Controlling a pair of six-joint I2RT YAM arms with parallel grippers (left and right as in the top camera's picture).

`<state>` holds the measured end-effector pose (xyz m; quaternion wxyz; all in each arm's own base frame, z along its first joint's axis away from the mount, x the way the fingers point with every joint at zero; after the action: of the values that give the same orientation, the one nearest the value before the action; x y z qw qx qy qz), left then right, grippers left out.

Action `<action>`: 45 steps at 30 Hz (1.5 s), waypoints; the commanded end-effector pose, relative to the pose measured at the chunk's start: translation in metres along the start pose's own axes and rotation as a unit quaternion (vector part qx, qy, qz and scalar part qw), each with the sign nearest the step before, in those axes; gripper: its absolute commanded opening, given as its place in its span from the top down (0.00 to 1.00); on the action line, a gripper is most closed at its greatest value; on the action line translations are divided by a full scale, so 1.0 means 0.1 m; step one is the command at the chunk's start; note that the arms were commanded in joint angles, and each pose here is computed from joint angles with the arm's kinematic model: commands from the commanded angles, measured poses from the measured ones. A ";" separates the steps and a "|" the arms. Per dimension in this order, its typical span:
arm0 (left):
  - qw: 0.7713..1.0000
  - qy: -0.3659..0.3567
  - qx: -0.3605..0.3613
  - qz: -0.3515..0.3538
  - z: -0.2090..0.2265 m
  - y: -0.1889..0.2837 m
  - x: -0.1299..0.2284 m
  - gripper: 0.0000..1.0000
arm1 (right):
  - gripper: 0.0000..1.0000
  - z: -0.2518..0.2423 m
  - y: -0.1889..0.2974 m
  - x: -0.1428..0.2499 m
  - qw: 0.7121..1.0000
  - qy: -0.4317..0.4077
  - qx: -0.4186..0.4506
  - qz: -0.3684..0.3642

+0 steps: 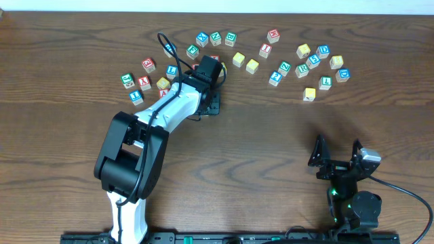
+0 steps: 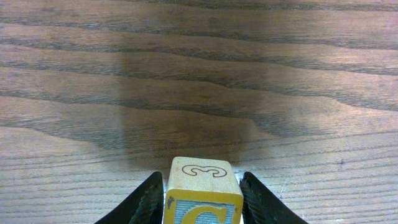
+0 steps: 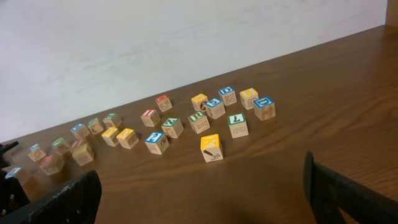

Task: Spell out CORL
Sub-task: 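Lower the C block onto the open table and open the left gripper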

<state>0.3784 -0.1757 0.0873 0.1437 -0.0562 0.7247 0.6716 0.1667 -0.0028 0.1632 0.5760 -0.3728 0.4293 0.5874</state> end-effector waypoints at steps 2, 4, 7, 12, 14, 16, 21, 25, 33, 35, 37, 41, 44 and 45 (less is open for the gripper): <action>1.000 -0.004 -0.007 0.011 0.02 -0.07 0.05 0.60 | 0.01 -0.02 0.00 0.00 1.000 0.006 0.006 -0.003; 1.000 -0.004 -0.007 0.011 0.02 -0.07 0.05 0.61 | 0.01 -0.02 0.00 0.00 1.000 0.006 0.006 -0.003; 1.000 -0.004 -0.009 0.010 0.02 -0.07 0.05 0.61 | 0.01 -0.02 0.00 0.00 1.000 0.006 0.006 -0.003; 1.000 -0.002 -0.013 0.003 0.04 -0.07 0.02 0.61 | 0.01 -0.02 0.00 0.00 1.000 0.006 0.006 -0.003; 1.000 0.001 -0.017 -0.005 0.06 -0.07 0.00 0.60 | 0.01 -0.02 0.00 0.00 1.000 0.006 0.006 -0.003; 1.000 0.003 -0.014 -0.013 0.06 -0.07 -0.03 0.60 | 0.01 -0.02 0.00 0.00 1.000 0.006 0.006 -0.003; 1.000 0.004 -0.013 -0.016 0.06 -0.07 -0.04 0.61 | 0.01 -0.02 0.00 0.00 1.000 0.006 0.006 -0.003; 1.000 0.004 -0.013 -0.016 0.06 -0.07 -0.04 0.66 | 0.01 -0.02 0.00 0.00 1.000 0.006 0.006 -0.003; 0.999 0.021 -0.031 -0.022 0.09 -0.07 -0.05 0.66 | 0.01 -0.02 0.00 0.00 1.000 0.006 0.006 -0.003; 0.999 0.021 -0.031 -0.022 0.09 -0.07 -0.05 0.66 | 0.01 -0.02 0.00 0.00 1.000 0.006 0.006 -0.003; 0.999 0.023 -0.033 -0.023 0.09 -0.06 -0.05 0.66 | 0.01 -0.02 0.00 0.00 1.000 0.006 0.006 -0.003; 0.999 0.029 -0.038 -0.025 0.10 -0.06 -0.06 0.66 | 0.01 -0.02 0.00 0.00 1.000 0.006 0.006 -0.003; 0.998 0.031 -0.038 -0.026 0.10 -0.06 -0.06 0.66 | 0.01 -0.02 0.00 0.00 1.000 0.006 0.006 -0.003; 0.998 0.034 -0.038 -0.026 0.10 -0.06 -0.06 0.66 | 0.01 -0.02 0.00 0.00 1.000 0.006 0.006 -0.003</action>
<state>0.3877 -0.1724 0.0898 0.1486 -0.0947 0.7112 0.6805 0.1667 -0.0028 0.1632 0.5760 -0.3728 0.4293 0.5874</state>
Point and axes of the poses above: each gripper's point midway between its finger pads, its own y axis back along the fingers, its own z axis along the line the jaws close on, x = y × z, the point moved 8 cm from there along y, back along the fingers, and after that the axes turned 4 degrees about -y, right-handed, at the moved point
